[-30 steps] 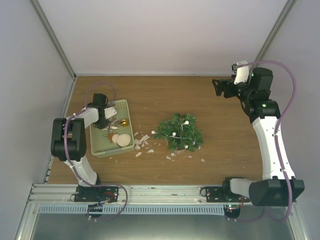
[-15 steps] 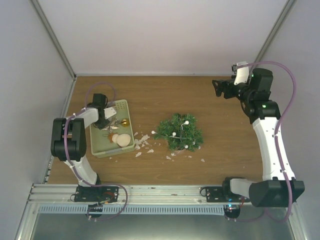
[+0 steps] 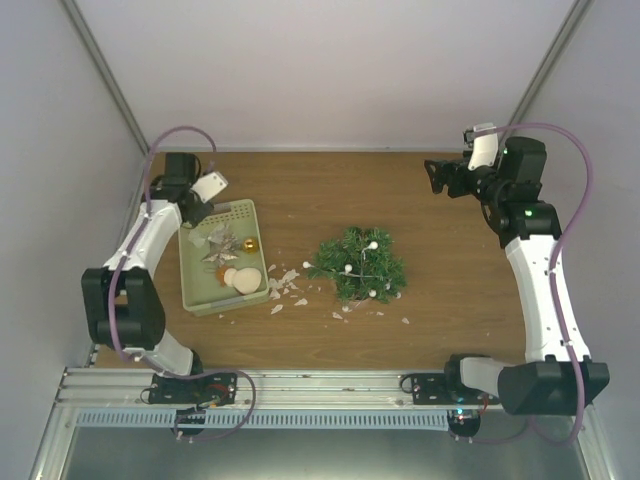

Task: Decorate the small christmas tree

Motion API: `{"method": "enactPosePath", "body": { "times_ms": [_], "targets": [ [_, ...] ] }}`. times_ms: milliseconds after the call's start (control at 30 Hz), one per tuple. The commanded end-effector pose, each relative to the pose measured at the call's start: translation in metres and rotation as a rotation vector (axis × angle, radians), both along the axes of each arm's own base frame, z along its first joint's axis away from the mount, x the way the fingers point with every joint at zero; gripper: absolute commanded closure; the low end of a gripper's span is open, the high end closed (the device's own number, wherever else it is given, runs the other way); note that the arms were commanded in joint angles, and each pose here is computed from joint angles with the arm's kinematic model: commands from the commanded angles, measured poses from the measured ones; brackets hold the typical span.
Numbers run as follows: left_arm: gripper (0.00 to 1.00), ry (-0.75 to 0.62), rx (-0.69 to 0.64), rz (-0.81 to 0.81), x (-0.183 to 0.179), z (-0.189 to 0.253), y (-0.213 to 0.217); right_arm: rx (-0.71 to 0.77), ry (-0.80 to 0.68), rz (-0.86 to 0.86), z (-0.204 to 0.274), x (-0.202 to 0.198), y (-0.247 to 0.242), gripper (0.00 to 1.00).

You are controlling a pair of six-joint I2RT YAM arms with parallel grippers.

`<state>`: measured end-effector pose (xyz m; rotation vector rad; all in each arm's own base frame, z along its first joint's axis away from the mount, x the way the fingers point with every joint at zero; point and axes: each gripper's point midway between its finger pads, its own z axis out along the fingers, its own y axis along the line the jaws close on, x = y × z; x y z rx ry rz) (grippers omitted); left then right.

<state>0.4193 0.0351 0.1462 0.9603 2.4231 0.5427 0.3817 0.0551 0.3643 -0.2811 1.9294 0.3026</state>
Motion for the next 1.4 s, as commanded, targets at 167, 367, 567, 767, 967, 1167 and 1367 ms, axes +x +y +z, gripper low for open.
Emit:
{"method": "enactPosePath", "body": {
  "times_ms": [167,367,567,767,967,1167,1367],
  "targets": [
    [1.00,-0.041,-0.172,-0.060,-0.022,0.063,-0.031,0.028,-0.073,0.013,0.031,-0.008,0.002,0.04],
    [0.67,0.081,-0.106,-0.093,-0.040,-0.002,-0.036,0.031,-0.063,0.023,0.028,-0.010,0.004,0.04],
    [0.40,0.153,-0.010,-0.117,-0.054,-0.045,-0.024,0.021,-0.056,0.016,0.024,-0.012,0.002,0.04],
    [0.40,0.169,0.067,-0.093,-0.052,-0.067,-0.010,0.031,-0.038,0.024,0.016,-0.010,0.004,0.04],
    [0.51,0.148,0.137,-0.070,-0.043,-0.086,0.003,0.023,-0.036,0.016,0.015,-0.011,0.002,0.03],
    [0.56,0.143,0.195,-0.042,-0.039,-0.100,0.016,0.018,-0.029,0.012,0.012,-0.011,0.001,0.03],
    [0.77,0.087,0.219,-0.030,-0.029,-0.096,0.023,0.022,-0.024,0.012,0.007,-0.011,0.002,0.03]
  ]
}}
